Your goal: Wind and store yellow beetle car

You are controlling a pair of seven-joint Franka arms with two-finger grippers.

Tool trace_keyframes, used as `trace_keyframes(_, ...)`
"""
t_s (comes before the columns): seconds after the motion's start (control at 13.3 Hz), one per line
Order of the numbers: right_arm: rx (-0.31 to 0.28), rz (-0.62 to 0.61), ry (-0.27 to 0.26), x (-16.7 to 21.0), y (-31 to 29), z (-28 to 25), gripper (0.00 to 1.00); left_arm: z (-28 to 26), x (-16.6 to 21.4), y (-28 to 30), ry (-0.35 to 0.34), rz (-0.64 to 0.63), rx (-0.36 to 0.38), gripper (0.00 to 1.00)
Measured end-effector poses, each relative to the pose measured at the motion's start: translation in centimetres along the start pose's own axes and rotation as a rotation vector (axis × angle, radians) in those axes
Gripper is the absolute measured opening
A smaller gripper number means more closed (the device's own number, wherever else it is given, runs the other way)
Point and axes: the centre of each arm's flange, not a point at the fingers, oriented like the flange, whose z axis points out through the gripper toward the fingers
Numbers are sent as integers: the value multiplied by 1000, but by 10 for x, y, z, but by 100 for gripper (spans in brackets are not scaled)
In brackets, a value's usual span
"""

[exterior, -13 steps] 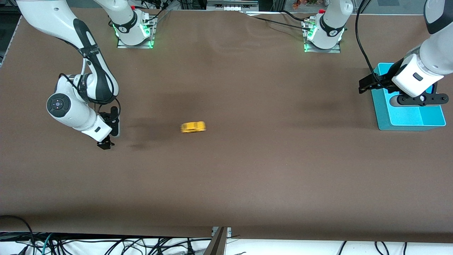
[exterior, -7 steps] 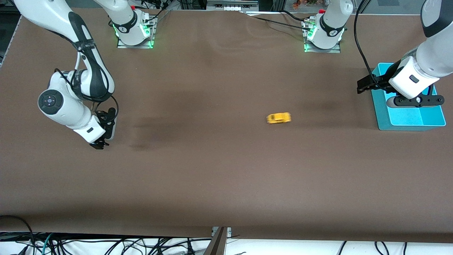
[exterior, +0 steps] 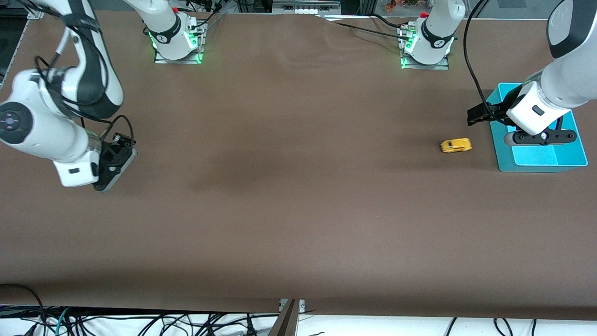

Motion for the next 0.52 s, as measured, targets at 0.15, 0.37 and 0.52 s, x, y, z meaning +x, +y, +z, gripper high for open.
trace_keyframes(0.15, 31, 123, -23, -5, -3, -43, 100, 5, 1, -5, -6, -9, -1, 100)
trace_keyframes(0.37, 40, 289, -37, -13, -10, -95, 100, 14, 4, -20, -15, -35, -5, 100)
trace_keyframes(0.52, 35, 354, -33, -14, -14, -115, 100, 20, 6, -26, -12, -45, -7, 100)
